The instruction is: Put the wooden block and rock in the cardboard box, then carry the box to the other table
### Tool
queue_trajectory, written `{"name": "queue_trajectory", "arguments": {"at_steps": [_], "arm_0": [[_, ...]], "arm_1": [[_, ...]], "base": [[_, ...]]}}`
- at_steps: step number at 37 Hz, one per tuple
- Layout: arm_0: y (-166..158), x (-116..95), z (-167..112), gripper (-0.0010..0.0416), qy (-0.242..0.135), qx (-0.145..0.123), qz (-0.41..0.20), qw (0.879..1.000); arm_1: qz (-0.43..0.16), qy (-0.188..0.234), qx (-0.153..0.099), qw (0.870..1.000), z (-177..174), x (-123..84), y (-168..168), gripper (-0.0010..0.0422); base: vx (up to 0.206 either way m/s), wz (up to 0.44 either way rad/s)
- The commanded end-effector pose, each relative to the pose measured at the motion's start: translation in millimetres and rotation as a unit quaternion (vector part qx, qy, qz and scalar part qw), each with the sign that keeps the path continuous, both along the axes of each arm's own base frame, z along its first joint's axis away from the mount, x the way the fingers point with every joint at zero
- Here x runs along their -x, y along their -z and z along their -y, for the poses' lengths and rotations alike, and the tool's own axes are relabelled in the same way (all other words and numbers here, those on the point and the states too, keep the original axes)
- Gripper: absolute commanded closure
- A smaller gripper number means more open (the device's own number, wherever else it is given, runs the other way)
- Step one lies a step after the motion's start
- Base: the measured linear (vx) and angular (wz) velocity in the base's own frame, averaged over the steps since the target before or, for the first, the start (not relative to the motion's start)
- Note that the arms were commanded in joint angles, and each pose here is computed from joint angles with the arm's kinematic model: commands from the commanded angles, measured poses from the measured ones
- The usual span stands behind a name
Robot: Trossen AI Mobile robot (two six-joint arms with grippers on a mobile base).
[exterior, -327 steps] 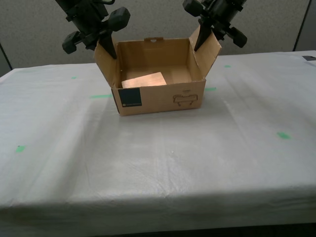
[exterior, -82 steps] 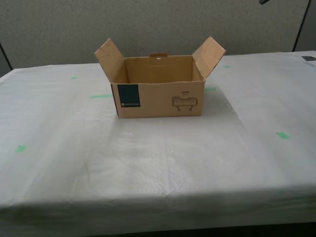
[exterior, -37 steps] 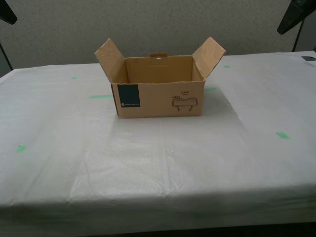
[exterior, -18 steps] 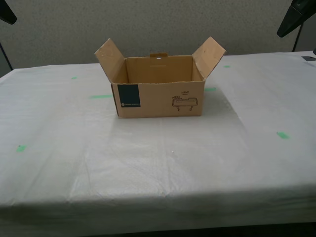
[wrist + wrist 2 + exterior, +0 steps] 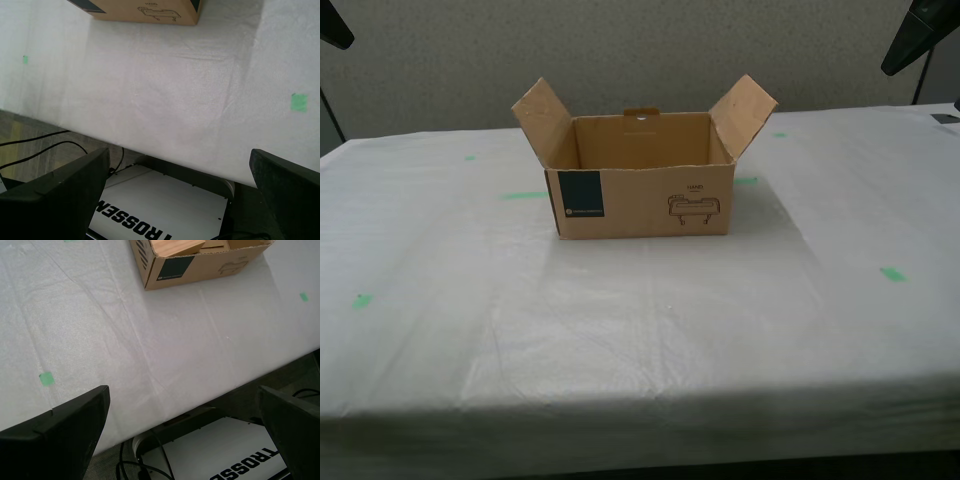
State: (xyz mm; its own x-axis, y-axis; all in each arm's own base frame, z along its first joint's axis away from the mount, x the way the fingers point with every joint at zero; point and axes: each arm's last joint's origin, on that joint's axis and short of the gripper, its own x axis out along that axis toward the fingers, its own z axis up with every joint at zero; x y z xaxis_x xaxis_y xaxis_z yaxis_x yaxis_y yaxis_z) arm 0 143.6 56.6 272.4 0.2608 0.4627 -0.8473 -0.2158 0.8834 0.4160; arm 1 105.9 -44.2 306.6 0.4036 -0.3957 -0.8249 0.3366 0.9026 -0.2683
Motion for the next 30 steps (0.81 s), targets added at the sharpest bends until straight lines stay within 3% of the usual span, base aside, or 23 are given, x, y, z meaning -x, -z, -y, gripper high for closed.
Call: {"name": "queue_trajectory", "arguments": {"at_steps": [1, 30], "arm_0": [[-0.2, 0.0, 0.0, 0.0016, 0.001, 0.0, 0.001, 1.0], [-0.2, 0.0, 0.0, 0.0016, 0.001, 0.0, 0.001, 1.0]], "arm_1": [[0.0, 0.0, 0.0, 1.0, 0.0, 0.1, -0.3, 0.0014], [0.0, 0.0, 0.0, 1.0, 0.0, 0.1, -0.3, 0.0014]], "base": [[0.0, 0.0], [0.0, 0.0]]}}
